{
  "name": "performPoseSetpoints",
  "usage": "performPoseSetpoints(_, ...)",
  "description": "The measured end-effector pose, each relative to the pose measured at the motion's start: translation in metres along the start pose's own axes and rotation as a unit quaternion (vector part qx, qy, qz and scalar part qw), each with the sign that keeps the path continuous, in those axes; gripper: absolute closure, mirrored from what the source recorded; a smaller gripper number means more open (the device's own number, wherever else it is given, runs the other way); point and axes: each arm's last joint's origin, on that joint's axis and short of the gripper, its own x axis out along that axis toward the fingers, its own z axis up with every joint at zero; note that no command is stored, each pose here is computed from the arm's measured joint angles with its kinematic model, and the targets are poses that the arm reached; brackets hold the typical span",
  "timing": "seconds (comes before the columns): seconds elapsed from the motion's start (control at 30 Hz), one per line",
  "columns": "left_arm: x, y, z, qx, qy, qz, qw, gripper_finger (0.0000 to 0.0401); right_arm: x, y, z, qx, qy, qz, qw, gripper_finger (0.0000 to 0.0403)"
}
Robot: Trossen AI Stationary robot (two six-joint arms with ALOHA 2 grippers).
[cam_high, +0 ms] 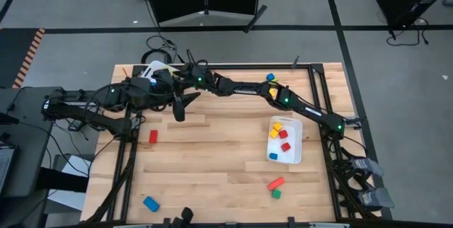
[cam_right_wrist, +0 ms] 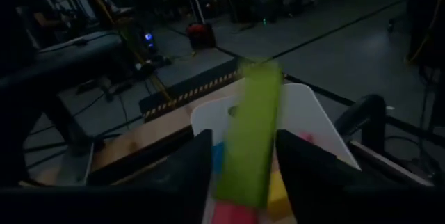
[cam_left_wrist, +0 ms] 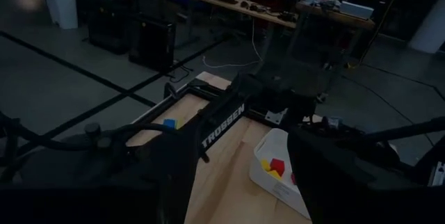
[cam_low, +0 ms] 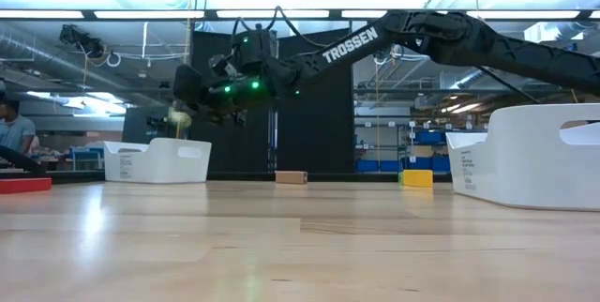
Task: Sort blocks by size
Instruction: Put the left light green rectangular block into the top white bin, then put the red rectangular block into the top white bin
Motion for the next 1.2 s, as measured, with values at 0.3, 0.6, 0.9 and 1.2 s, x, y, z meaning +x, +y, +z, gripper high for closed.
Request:
performPoseSetpoints(0.3, 0.0, 0.0, 0.0, 0.0, 0.002, 0.0, 1.0, 0.0172, -0.002, 0.0, 0.005, -0.02, 0.021, 0.026, 0.999, 0.0131)
performPoseSetpoints(0.6, 0.0, 0.001, -0.002, 0.0, 0.008, 0.003, 1.0, 0.0172, -0.026, 0.022, 0.043, -0.075, 0.004, -0.005, 0.997, 0.0191)
performPoseSetpoints(0.9, -0.001, 0.006, -0.014, -0.031, 0.06, 0.048, 0.997, 0.0172, -0.12, 0.016, 0.028, -0.073, -0.056, -0.034, 0.995, 0.0262)
performPoseSetpoints(1.2, 0.013, 0.026, -0.082, -0.064, 0.301, 0.287, 0.907, 0.0172, -0.266, 0.016, 0.035, -0.096, -0.077, -0.046, 0.991, 0.0256)
